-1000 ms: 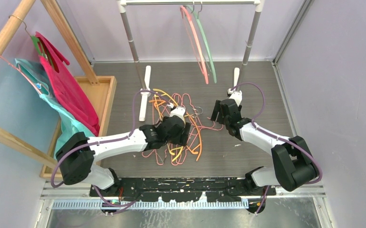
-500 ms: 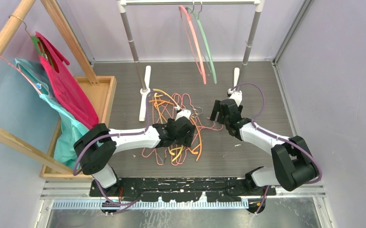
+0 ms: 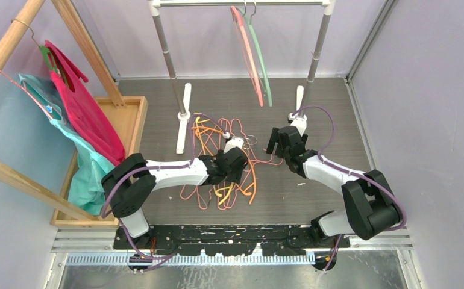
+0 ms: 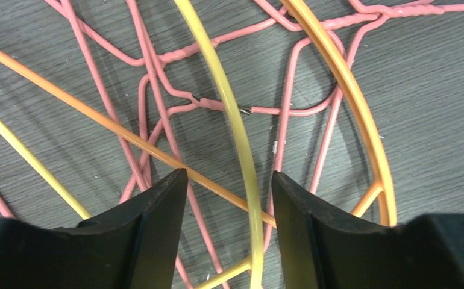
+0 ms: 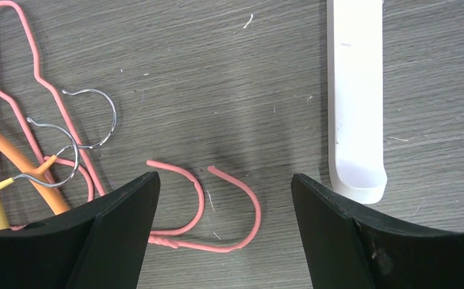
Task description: Organize the hangers
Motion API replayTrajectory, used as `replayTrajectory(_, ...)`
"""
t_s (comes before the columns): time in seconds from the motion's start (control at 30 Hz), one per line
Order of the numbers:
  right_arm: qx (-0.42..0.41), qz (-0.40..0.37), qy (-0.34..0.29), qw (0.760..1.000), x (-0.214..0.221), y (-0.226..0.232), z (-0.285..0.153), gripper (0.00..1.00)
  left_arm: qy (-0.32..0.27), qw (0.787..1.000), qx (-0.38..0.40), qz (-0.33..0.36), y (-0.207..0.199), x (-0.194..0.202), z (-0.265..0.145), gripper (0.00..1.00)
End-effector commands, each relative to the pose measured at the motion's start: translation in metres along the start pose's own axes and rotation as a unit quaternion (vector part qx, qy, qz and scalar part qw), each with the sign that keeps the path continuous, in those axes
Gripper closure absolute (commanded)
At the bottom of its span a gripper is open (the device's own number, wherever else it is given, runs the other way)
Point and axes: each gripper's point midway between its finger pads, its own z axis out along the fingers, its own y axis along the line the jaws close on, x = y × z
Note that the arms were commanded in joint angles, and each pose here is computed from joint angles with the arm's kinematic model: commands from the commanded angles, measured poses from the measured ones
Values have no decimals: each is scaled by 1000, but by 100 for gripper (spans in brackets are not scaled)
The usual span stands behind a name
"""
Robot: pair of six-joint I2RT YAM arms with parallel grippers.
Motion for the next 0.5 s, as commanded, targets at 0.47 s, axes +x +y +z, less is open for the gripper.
replayTrajectory(0.47,-5,13,-23,1000,-10,5,2,14,25,999,-24,10,4,28,28,80)
